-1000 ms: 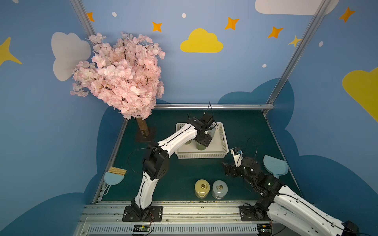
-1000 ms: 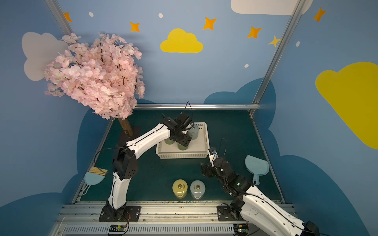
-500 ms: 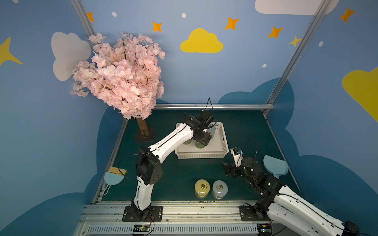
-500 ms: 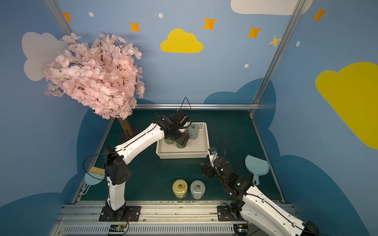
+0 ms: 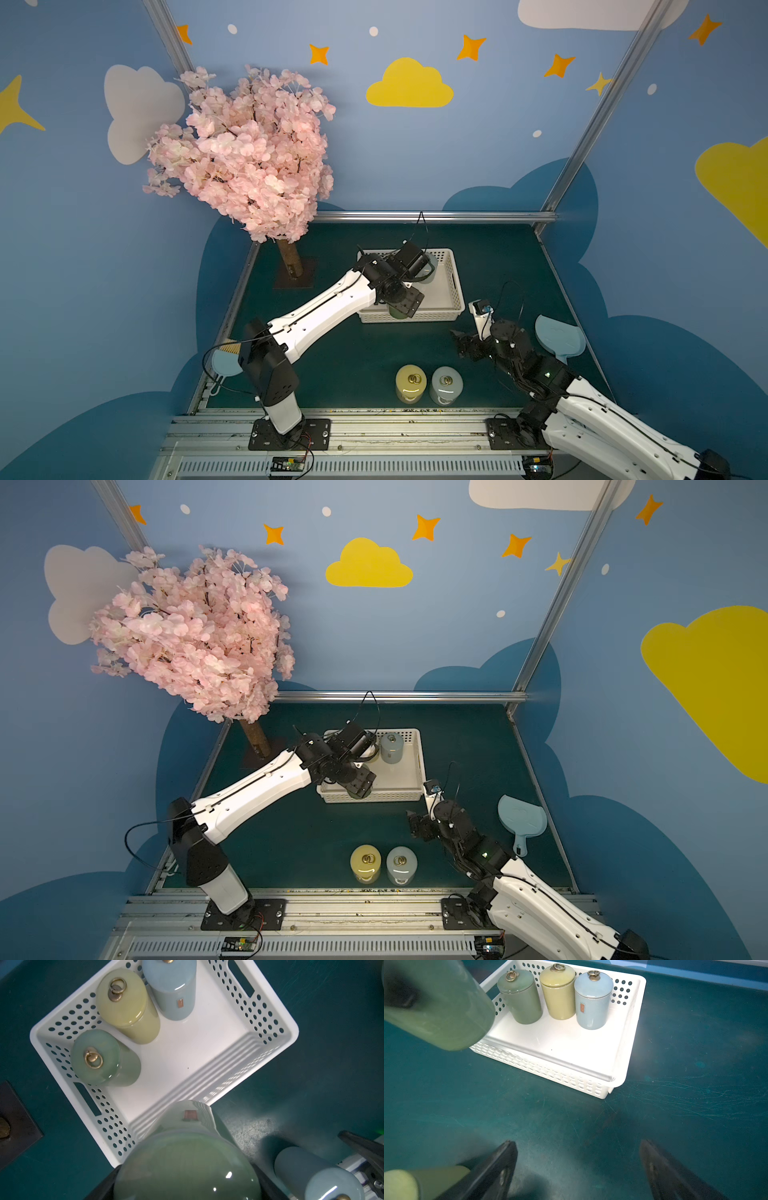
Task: Take the tea canister out of the basket
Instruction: Pick up the tea canister from the basket, then place the tea canister at the center of the board.
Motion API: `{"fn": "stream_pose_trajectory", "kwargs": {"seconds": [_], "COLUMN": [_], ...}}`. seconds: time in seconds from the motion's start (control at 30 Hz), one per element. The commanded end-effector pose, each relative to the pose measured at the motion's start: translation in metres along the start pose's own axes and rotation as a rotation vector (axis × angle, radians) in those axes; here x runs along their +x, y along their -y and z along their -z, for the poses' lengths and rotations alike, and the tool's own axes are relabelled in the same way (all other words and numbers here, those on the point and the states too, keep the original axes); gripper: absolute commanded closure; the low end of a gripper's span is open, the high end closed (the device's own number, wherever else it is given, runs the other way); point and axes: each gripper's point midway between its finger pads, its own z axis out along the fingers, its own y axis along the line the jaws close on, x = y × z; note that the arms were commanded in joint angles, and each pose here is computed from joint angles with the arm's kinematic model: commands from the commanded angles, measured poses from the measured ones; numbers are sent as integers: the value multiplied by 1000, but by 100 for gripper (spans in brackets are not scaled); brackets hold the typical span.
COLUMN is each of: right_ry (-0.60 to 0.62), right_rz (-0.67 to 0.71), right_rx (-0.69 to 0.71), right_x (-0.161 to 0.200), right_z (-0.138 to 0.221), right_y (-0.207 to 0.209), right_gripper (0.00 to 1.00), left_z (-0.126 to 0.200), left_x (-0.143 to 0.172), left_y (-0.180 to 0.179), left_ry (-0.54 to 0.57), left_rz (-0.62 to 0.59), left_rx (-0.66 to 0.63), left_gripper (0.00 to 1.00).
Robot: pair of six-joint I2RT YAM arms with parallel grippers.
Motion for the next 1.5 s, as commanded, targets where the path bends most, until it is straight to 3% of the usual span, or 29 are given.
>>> {"fn": "stream_pose_trajectory", "kwargs": {"seconds": [0.0,0.73,1.07,1.47], "right_ry": [28,38,36,39], "right_rz": [-5,-7,-4,-6], "right_rx": [13,37,43,42], "right_x": [-4,-4,-2,-2], "right_z": [0,1,0,1], "right_y": [3,8,9,9], "right_gripper": [2,2,2,2], "left_z": [24,44,33,14], "left_x": [-8,93,140,171], "left_y": [4,19,22,37], "left_ry": [107,100,56,-7], "left_rz": [42,27,33,34], "left_rx": [31,32,48,59], "left_gripper": [49,50,50,49]}}
